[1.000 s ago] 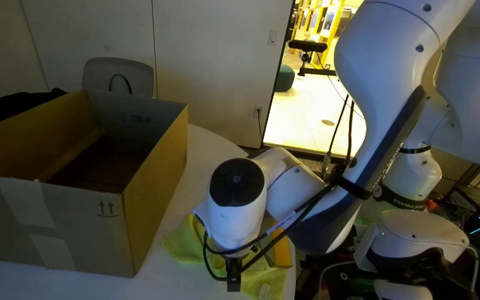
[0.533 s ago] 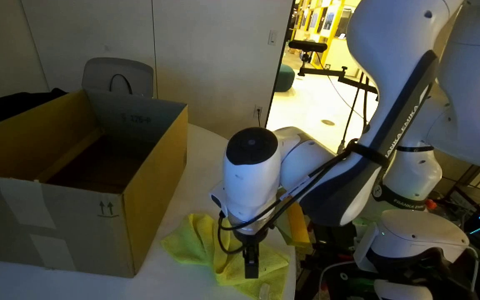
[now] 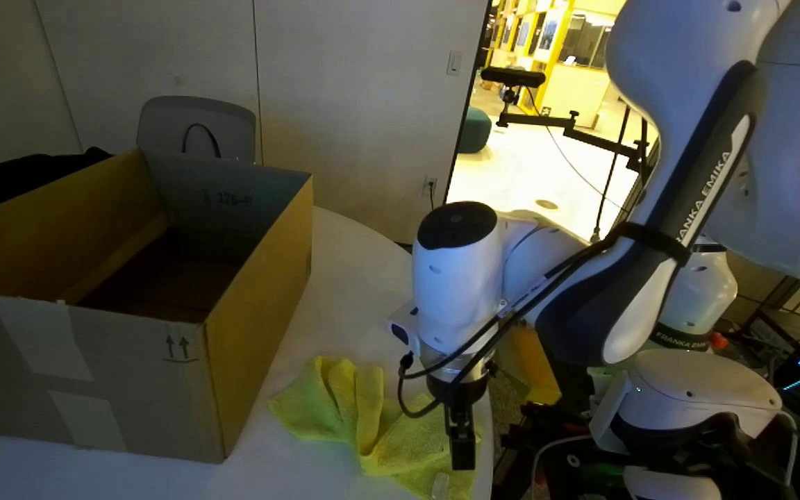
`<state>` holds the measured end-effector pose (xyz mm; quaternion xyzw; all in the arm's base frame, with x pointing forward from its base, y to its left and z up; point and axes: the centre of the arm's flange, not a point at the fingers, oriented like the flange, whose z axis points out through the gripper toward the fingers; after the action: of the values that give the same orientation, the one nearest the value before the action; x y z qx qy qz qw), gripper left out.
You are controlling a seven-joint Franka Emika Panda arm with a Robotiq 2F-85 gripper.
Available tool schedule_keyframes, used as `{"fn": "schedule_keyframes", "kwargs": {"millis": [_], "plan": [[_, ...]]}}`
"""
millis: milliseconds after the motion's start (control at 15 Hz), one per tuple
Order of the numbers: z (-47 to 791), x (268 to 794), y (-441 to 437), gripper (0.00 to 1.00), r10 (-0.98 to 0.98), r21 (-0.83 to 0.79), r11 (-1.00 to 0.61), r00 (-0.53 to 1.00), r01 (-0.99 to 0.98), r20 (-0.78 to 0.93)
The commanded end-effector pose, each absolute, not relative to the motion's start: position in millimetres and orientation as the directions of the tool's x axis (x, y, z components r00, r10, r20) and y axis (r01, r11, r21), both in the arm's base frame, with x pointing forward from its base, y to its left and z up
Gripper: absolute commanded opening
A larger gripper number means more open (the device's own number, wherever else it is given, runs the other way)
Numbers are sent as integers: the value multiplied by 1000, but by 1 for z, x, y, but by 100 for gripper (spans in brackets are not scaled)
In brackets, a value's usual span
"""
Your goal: Put the marker on the towel and wrap it, then put the towel in the box
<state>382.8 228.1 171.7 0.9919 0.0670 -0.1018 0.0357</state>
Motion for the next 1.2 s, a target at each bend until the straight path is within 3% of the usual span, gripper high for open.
{"fn": "schedule_keyframes", "kwargs": {"millis": [0, 467, 1133], "plan": [[169, 352, 213, 100, 125, 4, -992, 977, 128, -174], [142, 325, 186, 100, 70, -32, -997, 985, 66, -158], [115, 329, 166, 100, 0, -53, -999, 997, -4, -80]]}}
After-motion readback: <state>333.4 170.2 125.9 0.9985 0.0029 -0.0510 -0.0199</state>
